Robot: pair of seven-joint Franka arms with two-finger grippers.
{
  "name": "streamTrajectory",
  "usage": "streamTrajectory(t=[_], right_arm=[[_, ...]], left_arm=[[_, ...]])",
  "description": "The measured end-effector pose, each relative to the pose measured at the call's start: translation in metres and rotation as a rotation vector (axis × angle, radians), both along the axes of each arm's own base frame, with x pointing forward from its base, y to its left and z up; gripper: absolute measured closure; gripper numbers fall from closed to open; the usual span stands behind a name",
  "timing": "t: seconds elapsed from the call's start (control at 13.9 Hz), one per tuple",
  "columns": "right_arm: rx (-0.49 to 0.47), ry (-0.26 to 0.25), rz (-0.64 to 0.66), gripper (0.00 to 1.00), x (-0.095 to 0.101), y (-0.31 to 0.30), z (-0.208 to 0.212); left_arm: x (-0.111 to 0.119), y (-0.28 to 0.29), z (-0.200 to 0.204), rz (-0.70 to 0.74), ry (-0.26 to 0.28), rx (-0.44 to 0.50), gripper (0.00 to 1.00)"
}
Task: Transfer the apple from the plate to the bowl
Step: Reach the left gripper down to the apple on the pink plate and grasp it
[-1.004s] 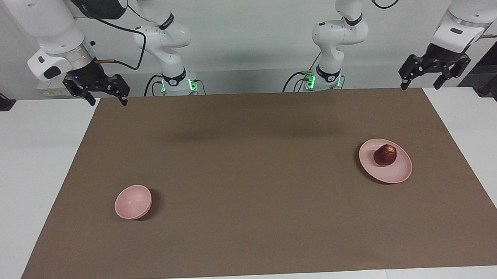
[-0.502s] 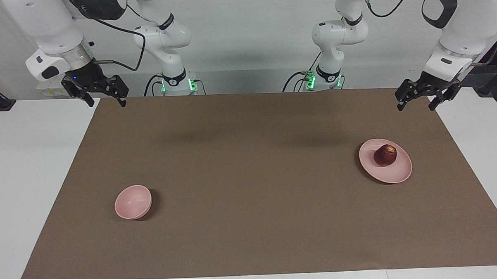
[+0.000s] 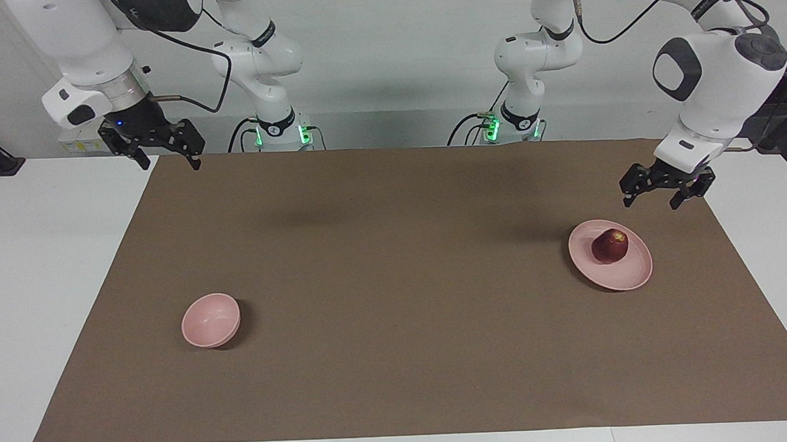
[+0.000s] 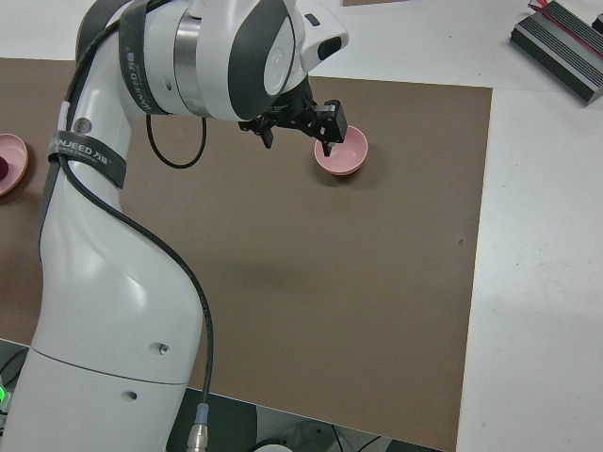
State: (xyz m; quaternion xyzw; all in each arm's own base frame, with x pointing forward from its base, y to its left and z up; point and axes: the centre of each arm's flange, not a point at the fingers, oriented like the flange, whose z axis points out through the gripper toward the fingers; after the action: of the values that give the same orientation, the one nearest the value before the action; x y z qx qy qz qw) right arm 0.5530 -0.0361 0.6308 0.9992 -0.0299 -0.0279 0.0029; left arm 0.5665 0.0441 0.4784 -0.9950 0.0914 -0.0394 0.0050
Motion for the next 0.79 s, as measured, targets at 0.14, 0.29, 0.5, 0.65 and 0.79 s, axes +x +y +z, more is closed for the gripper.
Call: streamTrajectory(t=[0.14, 0.29, 0.5, 0.65, 0.79], right_arm=[[0.000, 0.000, 0.001, 0.00, 0.000, 0.000, 0.000], [0.000, 0.000, 0.001, 0.00, 0.000, 0.001, 0.000], [0.000, 0.000, 0.001, 0.00, 0.000, 0.001, 0.000], [0.000, 0.000, 0.001, 0.00, 0.000, 0.001, 0.000], [0.000, 0.000, 0.001, 0.00, 0.000, 0.001, 0.000]], left_arm=[[-0.005, 0.004, -0.035, 0.029, -0.019, -0.033, 0.00], [-0.011, 0.004, -0.064, 0.041, -0.025, -0.042, 0.00], [-0.010, 0.005, -0.085, 0.045, -0.034, -0.041, 0.00], [-0.010, 0.005, -0.101, 0.047, -0.043, -0.038, 0.00], [-0.010, 0.006, -0.121, 0.050, -0.063, -0.033, 0.00]])
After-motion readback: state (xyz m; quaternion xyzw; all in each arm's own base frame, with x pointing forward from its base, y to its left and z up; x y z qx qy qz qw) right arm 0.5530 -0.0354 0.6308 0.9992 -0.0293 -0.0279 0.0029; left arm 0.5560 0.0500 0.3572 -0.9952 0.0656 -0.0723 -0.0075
